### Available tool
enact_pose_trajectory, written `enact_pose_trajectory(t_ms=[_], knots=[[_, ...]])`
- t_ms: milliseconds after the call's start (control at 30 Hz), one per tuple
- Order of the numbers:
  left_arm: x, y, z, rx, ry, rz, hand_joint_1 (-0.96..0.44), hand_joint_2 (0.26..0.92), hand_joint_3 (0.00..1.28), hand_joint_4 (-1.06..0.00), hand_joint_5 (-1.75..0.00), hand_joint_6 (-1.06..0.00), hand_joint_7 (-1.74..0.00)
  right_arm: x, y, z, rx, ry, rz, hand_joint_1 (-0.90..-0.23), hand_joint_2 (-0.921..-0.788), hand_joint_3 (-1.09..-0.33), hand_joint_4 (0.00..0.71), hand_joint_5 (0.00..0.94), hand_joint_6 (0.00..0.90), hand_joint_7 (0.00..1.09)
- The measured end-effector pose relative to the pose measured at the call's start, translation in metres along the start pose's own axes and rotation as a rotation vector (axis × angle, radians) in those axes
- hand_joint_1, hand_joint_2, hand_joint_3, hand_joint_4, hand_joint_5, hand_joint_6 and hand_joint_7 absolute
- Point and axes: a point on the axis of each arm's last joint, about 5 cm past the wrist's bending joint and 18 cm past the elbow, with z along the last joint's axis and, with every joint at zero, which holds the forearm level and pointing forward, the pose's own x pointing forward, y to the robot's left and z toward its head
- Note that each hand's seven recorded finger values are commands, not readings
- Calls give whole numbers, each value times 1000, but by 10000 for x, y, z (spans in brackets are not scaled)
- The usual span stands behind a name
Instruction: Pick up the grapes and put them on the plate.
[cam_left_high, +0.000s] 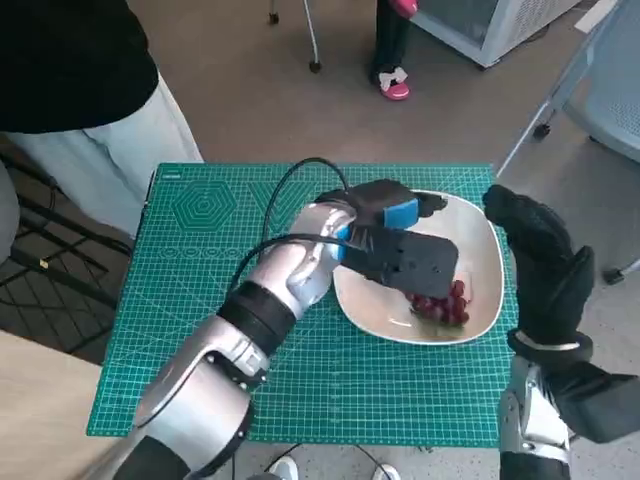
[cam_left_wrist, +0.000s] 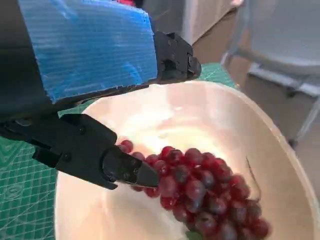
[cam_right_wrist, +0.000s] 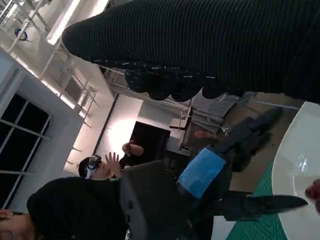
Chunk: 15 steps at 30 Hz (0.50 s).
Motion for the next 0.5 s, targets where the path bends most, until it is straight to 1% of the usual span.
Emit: enact_pose_trajectory(t_ms=[133,267,367,500], knots=[[-67,52,-133,-108,-49,42,-406,921,108,-16,-7,-172,-21,12,13,-1,3,-5,5,-638,-921,-843,393,1,154,246],[-179,44,-378,-324,-122,138,-379,921,105,-55,-21,-204,-34,16,27,-3,6,-6,9,-635,-921,-845,392,1,154,244],[-282,-23,-580,-461,-161,238,-362,921,104,-103,-25,-228,-37,17,37,-5,9,-6,13,-631,-921,-847,392,0,153,241],[-448,-174,-837,-566,-175,358,-347,921,102,-158,-29,-266,-43,20,54,-8,13,-6,19,-628,-921,-851,393,1,150,238]])
